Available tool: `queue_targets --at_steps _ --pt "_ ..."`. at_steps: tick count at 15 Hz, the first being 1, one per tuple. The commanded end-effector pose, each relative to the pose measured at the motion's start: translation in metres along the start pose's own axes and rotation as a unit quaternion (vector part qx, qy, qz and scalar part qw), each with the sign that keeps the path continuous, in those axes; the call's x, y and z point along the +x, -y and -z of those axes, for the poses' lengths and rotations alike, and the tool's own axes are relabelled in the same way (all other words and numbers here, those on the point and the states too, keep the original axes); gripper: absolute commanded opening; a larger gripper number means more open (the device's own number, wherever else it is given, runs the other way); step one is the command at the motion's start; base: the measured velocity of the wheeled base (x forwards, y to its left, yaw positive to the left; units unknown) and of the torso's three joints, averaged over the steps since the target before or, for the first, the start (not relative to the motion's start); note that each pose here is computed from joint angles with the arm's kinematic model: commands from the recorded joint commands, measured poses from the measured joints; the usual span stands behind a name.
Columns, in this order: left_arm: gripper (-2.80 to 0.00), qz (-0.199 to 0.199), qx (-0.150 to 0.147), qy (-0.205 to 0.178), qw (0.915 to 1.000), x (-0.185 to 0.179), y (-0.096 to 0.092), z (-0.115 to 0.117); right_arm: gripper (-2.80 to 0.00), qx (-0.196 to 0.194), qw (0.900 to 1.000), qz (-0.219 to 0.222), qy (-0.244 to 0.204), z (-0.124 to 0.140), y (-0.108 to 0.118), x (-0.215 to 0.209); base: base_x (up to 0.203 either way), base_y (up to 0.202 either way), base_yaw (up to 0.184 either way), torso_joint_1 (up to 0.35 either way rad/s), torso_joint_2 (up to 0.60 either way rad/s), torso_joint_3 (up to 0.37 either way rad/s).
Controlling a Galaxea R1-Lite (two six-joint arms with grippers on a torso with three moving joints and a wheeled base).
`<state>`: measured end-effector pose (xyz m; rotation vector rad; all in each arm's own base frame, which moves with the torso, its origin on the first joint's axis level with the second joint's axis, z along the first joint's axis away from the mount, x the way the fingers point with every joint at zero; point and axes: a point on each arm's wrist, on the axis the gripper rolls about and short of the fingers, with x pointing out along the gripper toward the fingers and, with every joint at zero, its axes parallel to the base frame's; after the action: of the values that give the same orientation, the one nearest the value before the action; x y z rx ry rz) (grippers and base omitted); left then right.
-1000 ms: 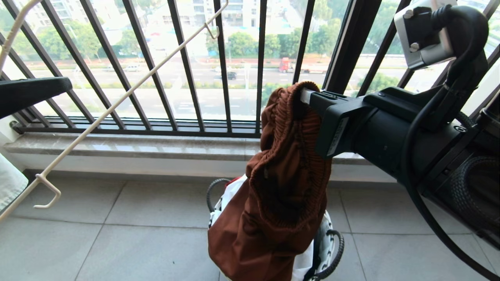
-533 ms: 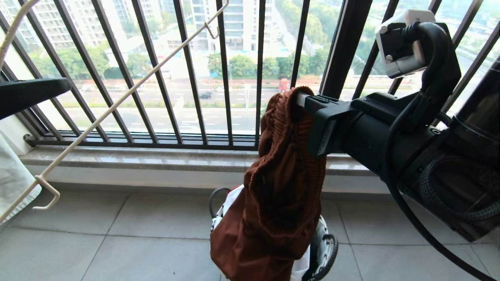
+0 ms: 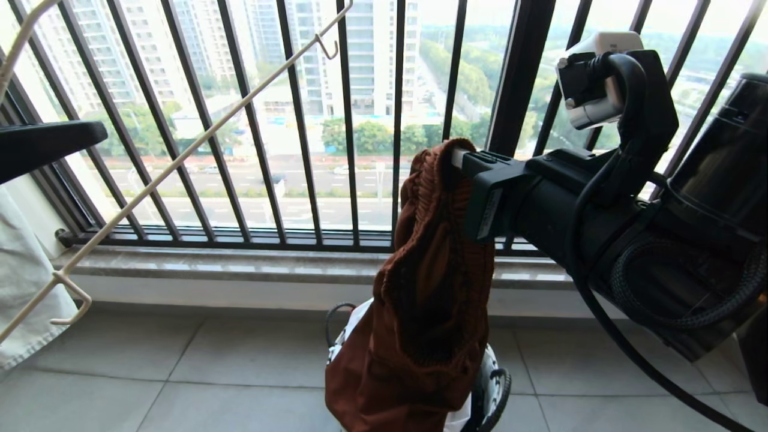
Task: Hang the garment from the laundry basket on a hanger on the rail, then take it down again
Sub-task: Pick up clothes from the basket
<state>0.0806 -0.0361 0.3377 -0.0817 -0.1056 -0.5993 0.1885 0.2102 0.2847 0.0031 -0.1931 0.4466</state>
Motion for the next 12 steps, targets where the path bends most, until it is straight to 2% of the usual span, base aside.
queue_targets --at_steps 1,5,12 --pt "-2.8 0.001 -0.001 -0.001 1.0 0.0009 -0.0002 0.0003 -2.8 0.0 1.0 0.001 0.002 0.0001 -0.0002 0.0008 0.0 0.0 0.0 0.007 0.0 0.207" --pt "-2.8 0.0 -0.001 -0.004 1.0 0.0013 -0.0005 0.002 -2.8 -0.001 1.0 0.001 0.0 0.0009 -0.0004 0.001 0.0 0.0 0.0 0.001 0.0 0.184" --pt "-2.8 0.001 0.0 -0.009 1.0 0.0012 -0.0005 0.0052 -2.8 -0.003 1.0 0.004 -0.004 0.0046 0.0001 0.0044 0.0 0.0 0.0 0.001 0.0 0.02"
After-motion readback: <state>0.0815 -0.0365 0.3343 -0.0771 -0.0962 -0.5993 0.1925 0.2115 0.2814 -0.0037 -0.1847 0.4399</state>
